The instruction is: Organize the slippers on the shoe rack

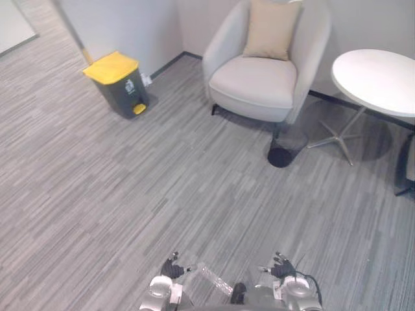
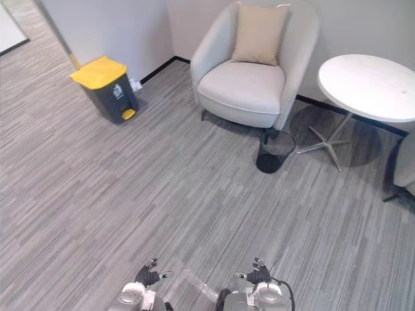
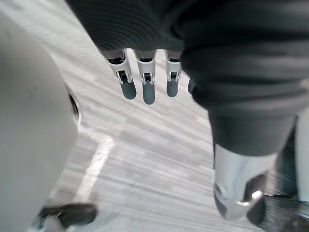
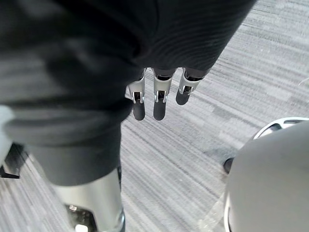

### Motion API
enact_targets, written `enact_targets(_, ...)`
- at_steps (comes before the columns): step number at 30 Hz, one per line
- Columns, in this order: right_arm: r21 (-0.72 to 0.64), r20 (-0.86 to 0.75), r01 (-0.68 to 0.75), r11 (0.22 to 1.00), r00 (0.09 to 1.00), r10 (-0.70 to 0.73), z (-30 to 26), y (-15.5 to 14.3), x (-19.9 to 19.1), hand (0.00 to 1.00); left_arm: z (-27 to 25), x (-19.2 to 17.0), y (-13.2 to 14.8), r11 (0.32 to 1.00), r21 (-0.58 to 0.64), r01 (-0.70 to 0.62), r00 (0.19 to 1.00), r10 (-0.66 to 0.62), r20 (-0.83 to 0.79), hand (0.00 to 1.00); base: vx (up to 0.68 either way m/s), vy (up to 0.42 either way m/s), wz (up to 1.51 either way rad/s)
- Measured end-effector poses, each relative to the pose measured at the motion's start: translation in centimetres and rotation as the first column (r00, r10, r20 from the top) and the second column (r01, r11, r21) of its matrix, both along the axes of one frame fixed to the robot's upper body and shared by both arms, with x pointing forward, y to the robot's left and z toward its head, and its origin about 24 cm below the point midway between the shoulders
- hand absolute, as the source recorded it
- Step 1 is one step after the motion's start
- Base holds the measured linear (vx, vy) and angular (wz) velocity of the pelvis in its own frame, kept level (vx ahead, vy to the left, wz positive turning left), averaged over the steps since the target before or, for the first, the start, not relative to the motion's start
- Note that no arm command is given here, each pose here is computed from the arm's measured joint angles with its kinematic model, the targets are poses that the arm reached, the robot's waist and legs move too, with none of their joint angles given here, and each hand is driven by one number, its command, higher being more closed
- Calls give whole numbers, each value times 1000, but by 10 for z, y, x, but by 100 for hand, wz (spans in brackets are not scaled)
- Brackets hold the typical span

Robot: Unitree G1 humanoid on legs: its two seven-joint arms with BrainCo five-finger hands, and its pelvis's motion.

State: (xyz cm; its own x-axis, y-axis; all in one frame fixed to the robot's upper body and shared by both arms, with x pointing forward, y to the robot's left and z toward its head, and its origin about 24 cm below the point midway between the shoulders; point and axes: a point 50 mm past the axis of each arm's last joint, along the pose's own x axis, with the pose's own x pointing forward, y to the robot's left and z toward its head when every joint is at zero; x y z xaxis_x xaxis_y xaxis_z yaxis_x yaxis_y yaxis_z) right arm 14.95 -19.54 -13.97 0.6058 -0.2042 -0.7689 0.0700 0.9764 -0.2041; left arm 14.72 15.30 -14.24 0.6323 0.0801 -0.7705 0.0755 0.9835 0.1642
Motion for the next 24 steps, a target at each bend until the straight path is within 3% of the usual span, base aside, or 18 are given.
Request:
enact_targets(5, 7, -25, -46, 999, 999, 46, -3, 8, 0, 0, -4, -14, 19, 996, 37, -80, 996, 81, -24, 0, 29, 295, -148)
enact_targets(11, 14, -60, -37, 999, 997, 38, -7, 7, -11, 0, -6, -18, 25, 996, 55, -76, 996, 78, -48, 0, 54, 178, -97)
enact_targets(19, 13, -71, -35, 999, 997, 36, -9, 4, -14, 0, -8, -16, 16, 998, 36, -55, 996, 57, -63, 0, 20, -40, -32)
enact_targets(24, 10, -96, 36, 999, 995, -35, -12, -5, -24, 0, -8, -18, 16, 997, 25, -71, 995, 72, -69, 0, 29, -95, -36)
